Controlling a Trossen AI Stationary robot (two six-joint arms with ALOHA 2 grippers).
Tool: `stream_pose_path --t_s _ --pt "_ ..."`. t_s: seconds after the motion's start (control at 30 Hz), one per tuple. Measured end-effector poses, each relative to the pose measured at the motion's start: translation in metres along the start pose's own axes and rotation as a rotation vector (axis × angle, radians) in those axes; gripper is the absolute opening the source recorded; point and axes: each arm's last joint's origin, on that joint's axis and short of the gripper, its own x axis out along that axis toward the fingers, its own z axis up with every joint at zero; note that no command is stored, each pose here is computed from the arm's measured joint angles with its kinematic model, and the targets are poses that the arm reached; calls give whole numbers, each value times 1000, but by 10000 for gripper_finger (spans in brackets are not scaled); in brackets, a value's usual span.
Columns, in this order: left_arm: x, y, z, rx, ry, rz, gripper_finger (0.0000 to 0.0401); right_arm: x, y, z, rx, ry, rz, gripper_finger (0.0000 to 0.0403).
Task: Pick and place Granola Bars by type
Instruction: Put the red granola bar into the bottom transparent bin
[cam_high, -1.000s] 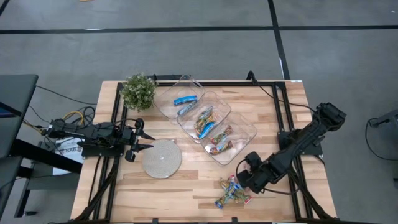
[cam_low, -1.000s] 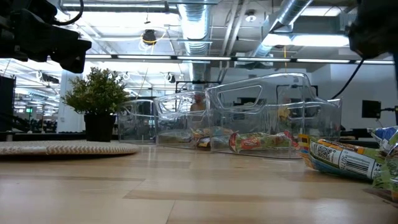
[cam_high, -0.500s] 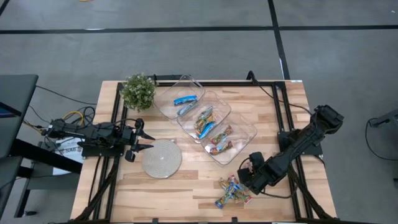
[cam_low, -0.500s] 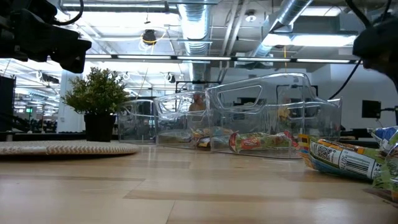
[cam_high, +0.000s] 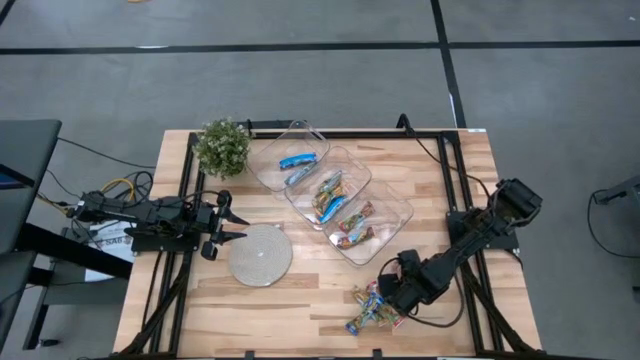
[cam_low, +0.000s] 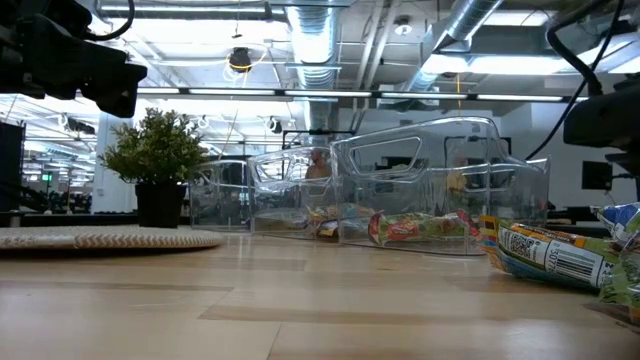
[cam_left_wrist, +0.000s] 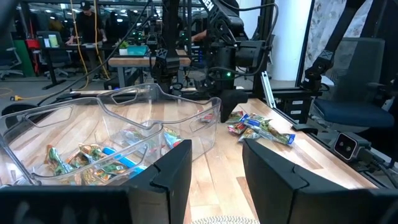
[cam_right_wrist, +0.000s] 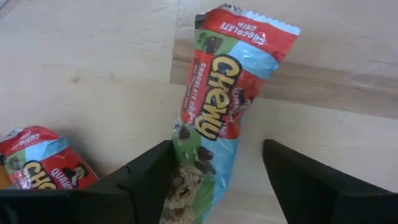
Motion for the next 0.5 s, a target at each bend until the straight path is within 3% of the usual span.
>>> stream_pose_path --t_s 0.13,0.5 --pt "0 0 0 0 0 0 138 -1 -1 1 -26 0 -5 223" --pt "0 0 0 0 0 -1 138 -1 -3 0 -61 -10 -14 100"
